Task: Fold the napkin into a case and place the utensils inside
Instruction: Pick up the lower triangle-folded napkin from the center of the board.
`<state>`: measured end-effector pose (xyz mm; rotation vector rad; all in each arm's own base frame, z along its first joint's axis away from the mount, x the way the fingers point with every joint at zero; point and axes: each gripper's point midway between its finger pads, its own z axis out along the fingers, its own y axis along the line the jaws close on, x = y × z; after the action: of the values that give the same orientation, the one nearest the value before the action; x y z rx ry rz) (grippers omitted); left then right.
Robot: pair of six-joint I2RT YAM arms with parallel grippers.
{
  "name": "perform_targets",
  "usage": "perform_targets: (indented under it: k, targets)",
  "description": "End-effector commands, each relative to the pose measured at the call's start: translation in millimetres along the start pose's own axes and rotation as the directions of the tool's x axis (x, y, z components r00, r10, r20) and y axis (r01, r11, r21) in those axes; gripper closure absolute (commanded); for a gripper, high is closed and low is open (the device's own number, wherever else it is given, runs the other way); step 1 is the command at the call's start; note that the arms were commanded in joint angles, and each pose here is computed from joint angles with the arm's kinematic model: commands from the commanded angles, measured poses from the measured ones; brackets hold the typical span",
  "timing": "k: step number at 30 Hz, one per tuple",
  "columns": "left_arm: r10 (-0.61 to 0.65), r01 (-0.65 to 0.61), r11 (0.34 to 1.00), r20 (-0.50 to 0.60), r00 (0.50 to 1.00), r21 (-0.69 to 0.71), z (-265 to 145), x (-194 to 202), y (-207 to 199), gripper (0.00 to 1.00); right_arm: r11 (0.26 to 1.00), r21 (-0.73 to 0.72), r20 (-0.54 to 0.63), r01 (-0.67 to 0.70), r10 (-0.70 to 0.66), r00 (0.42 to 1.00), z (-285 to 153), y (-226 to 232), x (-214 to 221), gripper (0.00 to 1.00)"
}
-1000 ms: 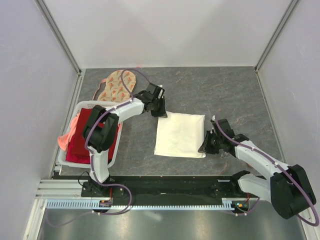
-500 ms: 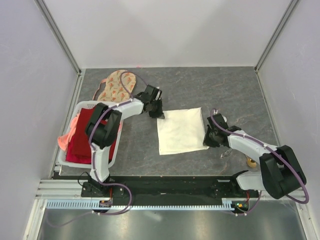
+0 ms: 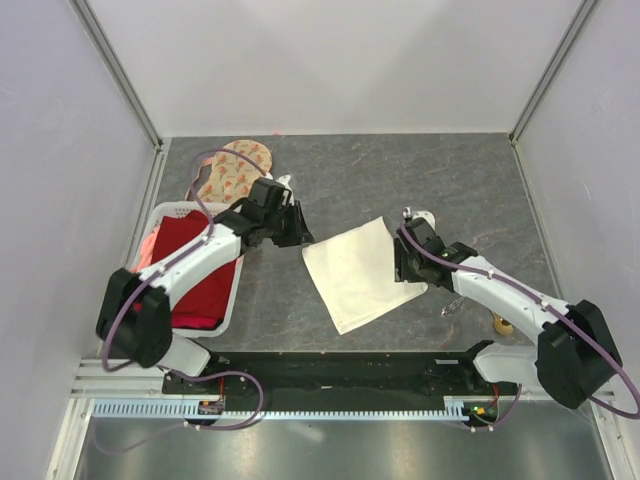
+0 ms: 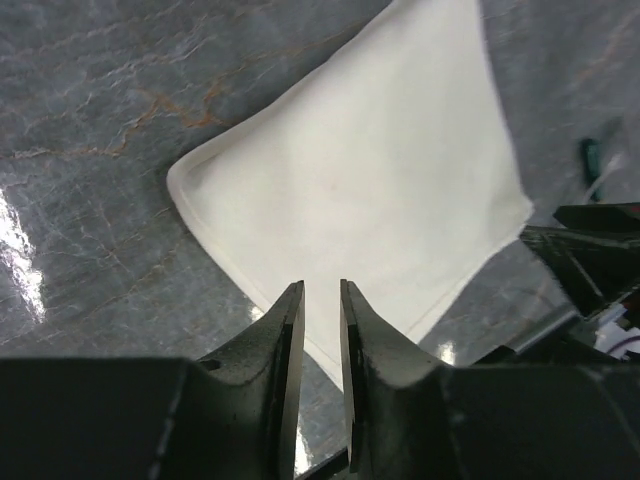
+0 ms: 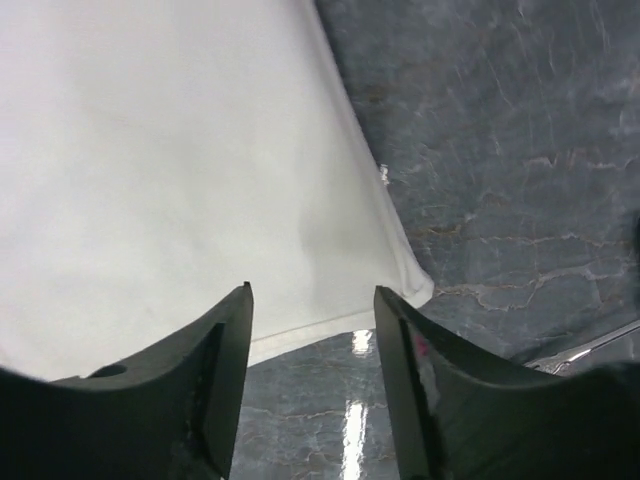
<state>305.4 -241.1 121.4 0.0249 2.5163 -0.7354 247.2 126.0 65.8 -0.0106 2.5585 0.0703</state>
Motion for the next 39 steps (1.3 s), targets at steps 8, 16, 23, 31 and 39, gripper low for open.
perform_targets:
  k: [8, 16, 23, 31, 39]
  targets:
    - [-0.04, 0.03, 0.995, 0.1, 0.994, 0.096, -66, -16, -10, 0.72, 0.88, -0.315, 0.082, 0.356, -0.349, 0.934, -52, 140, 27, 0.26]
    - [-0.071, 0.064, 0.995, 0.091, 0.993, 0.08, -69, -5, 10, 0.71, 0.808, -0.333, 0.021, 0.485, -0.508, 0.861, -42, 187, 89, 0.35]
    - [-0.086, 0.08, 0.993, 0.058, 0.995, 0.092, -61, 5, 16, 0.71, 0.795, -0.319, 0.003, 0.516, -0.544, 0.839, -26, 190, 106, 0.38]
    - [-0.085, 0.08, 0.992, 0.05, 0.995, 0.095, -59, 8, 19, 0.73, 0.784, -0.292, 0.029, 0.548, -0.566, 0.824, -15, 191, 104, 0.43]
    - [-0.083, 0.078, 0.991, 0.047, 0.995, 0.106, -59, 8, 18, 0.74, 0.77, -0.299, 0.047, 0.564, -0.578, 0.815, -19, 194, 98, 0.51]
